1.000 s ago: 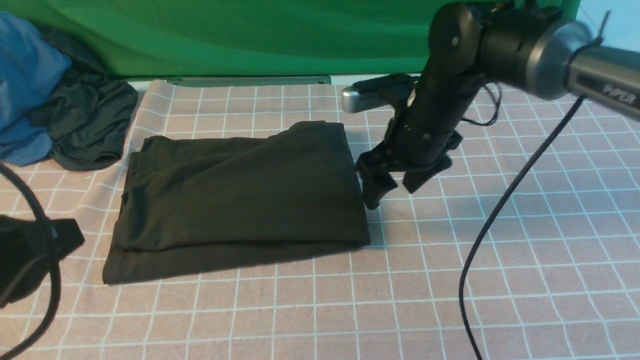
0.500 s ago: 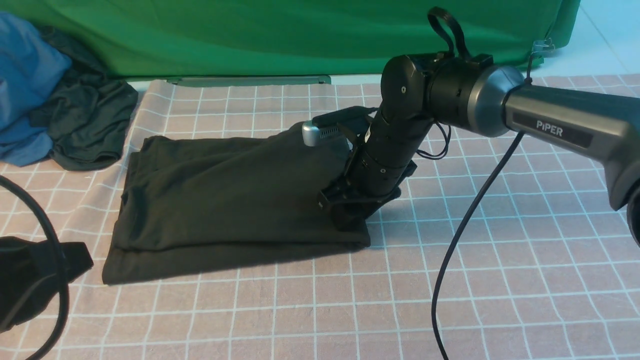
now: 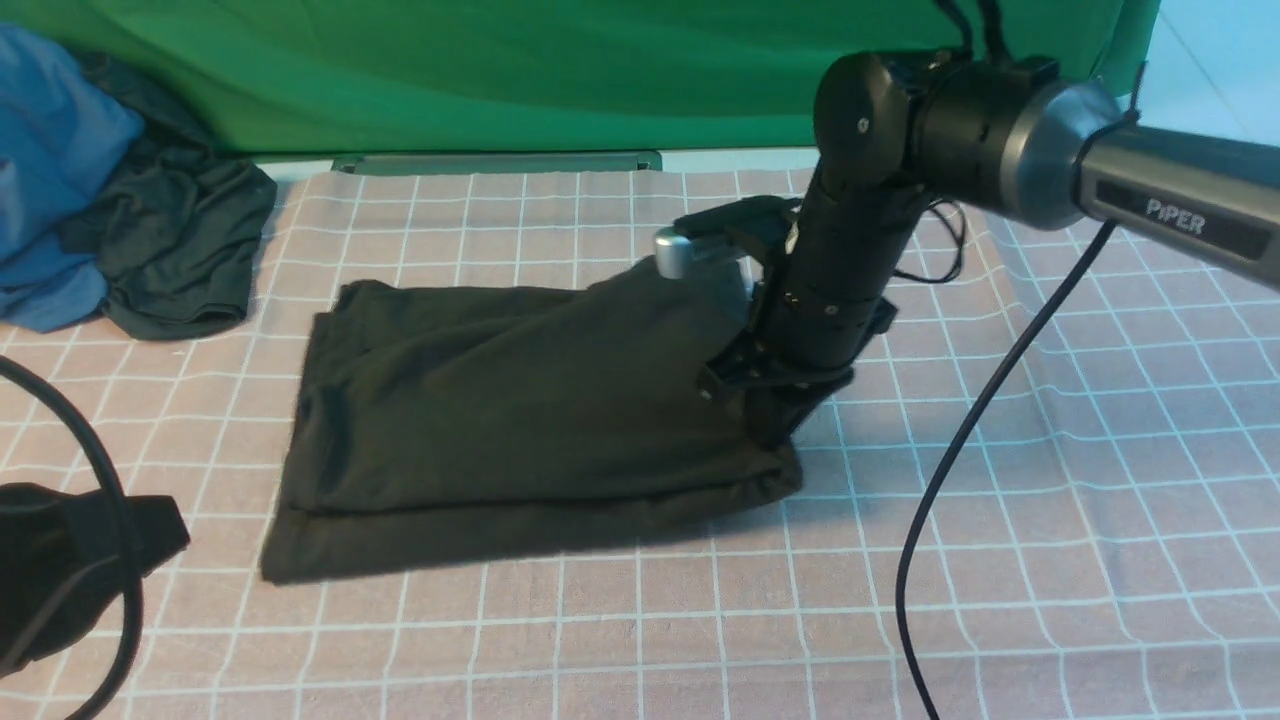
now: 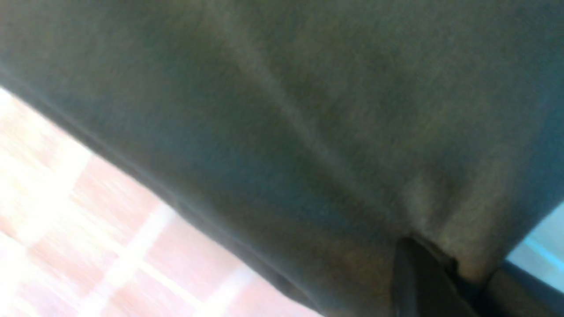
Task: Fold a long-sleeved shirt over a pink coffee tablecloth.
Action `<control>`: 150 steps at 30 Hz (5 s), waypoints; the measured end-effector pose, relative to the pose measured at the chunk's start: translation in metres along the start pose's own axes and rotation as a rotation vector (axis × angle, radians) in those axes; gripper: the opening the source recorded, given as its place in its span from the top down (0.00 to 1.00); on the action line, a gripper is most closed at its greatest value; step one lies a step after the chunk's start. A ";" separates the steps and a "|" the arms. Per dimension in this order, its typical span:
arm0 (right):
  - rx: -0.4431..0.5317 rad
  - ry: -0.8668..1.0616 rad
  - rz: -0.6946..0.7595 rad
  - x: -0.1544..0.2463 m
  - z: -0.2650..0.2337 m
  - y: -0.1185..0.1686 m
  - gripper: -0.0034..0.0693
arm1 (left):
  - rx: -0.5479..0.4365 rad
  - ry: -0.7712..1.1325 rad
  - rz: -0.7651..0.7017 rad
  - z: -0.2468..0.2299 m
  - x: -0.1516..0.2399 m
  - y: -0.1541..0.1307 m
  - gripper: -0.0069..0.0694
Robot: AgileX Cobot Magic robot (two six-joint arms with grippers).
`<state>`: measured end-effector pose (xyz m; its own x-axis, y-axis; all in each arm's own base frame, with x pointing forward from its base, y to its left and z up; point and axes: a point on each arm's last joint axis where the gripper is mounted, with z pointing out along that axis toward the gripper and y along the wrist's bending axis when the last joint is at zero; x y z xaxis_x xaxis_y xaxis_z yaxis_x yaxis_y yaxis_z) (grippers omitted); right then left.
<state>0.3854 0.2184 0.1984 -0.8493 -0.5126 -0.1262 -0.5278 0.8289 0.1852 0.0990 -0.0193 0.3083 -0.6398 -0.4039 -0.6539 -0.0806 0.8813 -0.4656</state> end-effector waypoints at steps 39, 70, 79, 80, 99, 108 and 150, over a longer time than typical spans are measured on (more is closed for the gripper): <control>0.258 -1.161 -0.056 0.264 -0.330 0.059 0.90 | -0.040 -0.050 0.038 0.000 -0.004 0.004 0.89; 0.283 -1.830 -0.123 0.403 -0.187 0.046 0.88 | 0.151 -0.394 0.080 -0.074 0.042 -0.010 0.89; 0.283 -1.801 -0.120 0.402 -0.185 0.045 0.85 | 0.150 -0.394 0.081 -0.074 0.042 -0.010 0.89; 0.283 -1.801 -0.120 0.402 -0.185 0.045 0.84 | 0.150 -0.394 0.081 -0.074 0.042 -0.010 0.89; 0.280 -1.802 -0.118 0.402 -0.185 0.045 0.81 | -0.038 -0.684 0.125 -0.008 0.053 0.046 0.89; 0.273 -1.801 -0.113 0.402 -0.185 0.045 0.79 | -0.077 -0.549 0.189 0.034 0.098 0.077 0.89; 0.271 -1.799 -0.111 0.402 -0.184 0.045 0.73 | -0.055 -0.553 0.200 0.033 0.098 0.076 0.89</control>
<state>0.0185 0.0085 0.3357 0.3255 0.1242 -0.9374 -0.4030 0.9150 -0.0187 0.0555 -0.0004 0.1888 -0.1541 -0.2835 -0.9465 -0.0483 0.9590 -0.2794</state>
